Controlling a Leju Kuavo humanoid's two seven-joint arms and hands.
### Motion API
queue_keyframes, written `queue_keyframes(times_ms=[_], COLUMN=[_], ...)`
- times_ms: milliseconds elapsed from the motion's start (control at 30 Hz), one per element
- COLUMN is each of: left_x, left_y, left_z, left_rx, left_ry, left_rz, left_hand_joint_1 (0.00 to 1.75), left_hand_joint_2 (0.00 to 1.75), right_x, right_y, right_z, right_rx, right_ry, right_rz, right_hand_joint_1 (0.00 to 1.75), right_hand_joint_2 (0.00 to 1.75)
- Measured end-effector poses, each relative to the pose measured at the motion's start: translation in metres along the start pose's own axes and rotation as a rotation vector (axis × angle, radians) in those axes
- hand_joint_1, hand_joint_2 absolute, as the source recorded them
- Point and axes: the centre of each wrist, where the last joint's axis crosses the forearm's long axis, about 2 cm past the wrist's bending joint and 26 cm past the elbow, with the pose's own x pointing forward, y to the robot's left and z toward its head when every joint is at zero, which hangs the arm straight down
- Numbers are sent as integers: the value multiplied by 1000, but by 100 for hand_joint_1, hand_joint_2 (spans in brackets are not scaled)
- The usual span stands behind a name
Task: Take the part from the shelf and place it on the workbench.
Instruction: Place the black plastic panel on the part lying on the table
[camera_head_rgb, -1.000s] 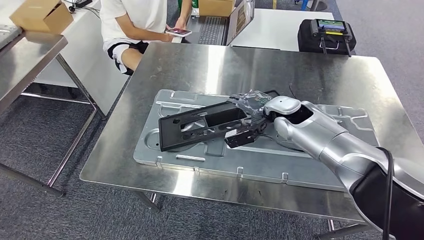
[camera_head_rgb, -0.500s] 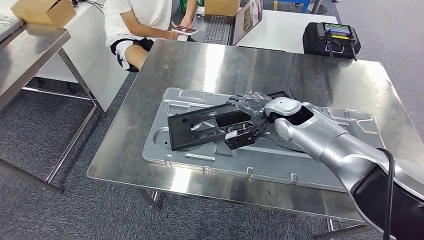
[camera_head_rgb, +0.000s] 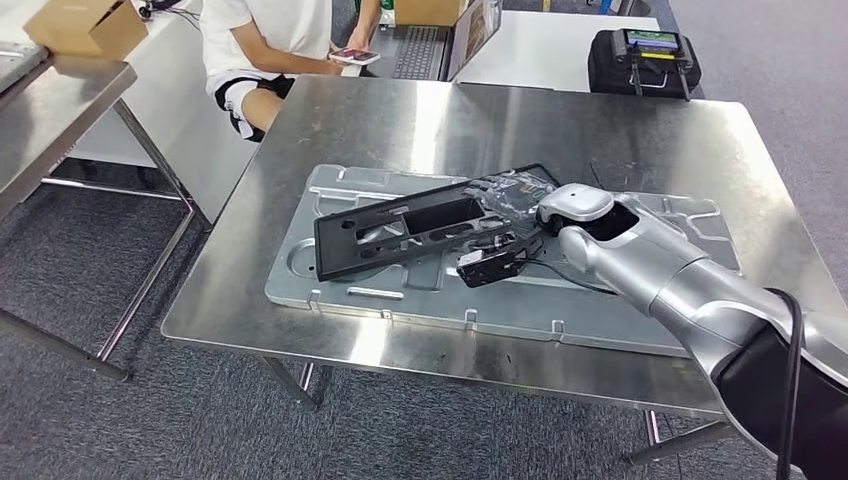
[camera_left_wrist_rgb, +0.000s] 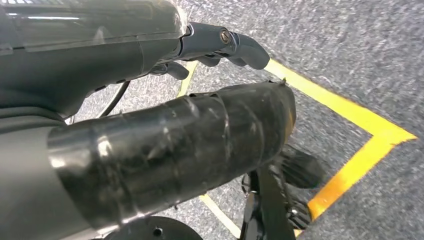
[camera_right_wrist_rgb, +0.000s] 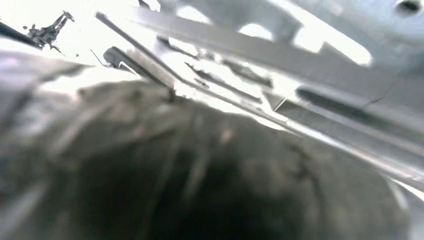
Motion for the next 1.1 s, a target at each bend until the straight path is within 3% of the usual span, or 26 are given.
queue_keyframes(times_ms=[633,767,1100], left_x=[0,0,0], left_y=[-6,-7,-9], left_z=[0,0,0], left_rx=[-14,-16,-20], left_ry=[0,1,1], left_rz=[4,4,6], left_hand_joint_1=[0,0,0], left_hand_joint_2=[0,0,0], right_x=[-5,-3,0], right_y=[-8,-11,-11], right_z=[2,1,-2], right_rx=[-5,-21,-24], right_ry=[17,19,25], right_rz=[18,25,34], right_hand_joint_1=[0,0,0], right_hand_joint_2=[0,175,175])
